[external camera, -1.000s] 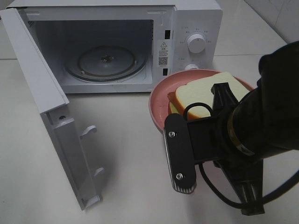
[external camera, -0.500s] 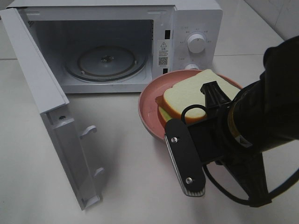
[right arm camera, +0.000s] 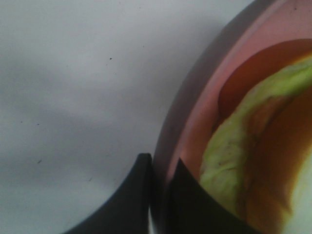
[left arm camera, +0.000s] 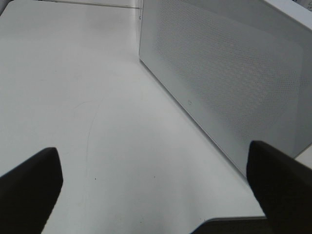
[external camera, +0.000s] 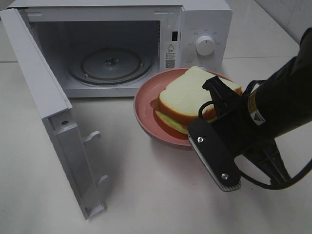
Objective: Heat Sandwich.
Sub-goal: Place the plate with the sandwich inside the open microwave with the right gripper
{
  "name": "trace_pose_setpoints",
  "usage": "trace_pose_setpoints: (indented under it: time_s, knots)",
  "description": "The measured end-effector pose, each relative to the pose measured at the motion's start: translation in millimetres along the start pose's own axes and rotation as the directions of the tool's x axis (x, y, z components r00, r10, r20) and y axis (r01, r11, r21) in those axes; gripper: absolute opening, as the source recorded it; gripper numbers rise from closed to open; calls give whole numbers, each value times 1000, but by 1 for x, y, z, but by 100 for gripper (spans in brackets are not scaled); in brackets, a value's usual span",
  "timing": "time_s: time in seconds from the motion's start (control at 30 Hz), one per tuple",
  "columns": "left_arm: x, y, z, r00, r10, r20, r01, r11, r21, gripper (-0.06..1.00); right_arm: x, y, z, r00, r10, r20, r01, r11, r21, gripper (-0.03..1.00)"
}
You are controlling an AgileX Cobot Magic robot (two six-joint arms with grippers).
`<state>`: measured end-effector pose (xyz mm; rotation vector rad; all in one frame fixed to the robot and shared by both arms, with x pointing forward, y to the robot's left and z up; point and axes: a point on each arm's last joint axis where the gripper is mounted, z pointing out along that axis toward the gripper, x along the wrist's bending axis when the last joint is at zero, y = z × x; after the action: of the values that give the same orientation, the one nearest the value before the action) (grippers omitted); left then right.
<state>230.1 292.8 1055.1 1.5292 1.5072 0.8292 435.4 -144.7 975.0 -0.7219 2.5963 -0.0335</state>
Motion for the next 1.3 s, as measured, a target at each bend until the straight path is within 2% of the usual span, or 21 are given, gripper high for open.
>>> trace_pose_setpoints:
  time_s: [0.1,0.33,0.4,0.73,0.97,1.13,1.3]
  knots:
    - [0,0,0,1000,0,0,0,1000,0,96,0,-5,2,998,-64,-8,64,997,-38,7]
    - [0,0,0,1000,0,0,0,1000,0,96,1,-15,4,996,-80,-30,77,992,-97,7]
    - [0,0,0,1000,0,0,0,1000,0,96,-1,-16,4,996,-87,-12,84,987,-135,7]
    - [0,0,0,1000,0,0,0,1000,0,96,-4,-16,5,994,-110,20,112,982,-152,7]
    - [0,0,0,1000,0,0,0,1000,0,96,-8,-14,4,990,-119,72,129,980,-151,7]
    - [0,0,0,1000,0,0,0,1000,0,96,-9,-8,6,988,-135,76,146,977,-159,7]
    - [0,0,0,1000,0,0,0,1000,0,96,-20,-2,9,985,-151,85,163,973,-166,7]
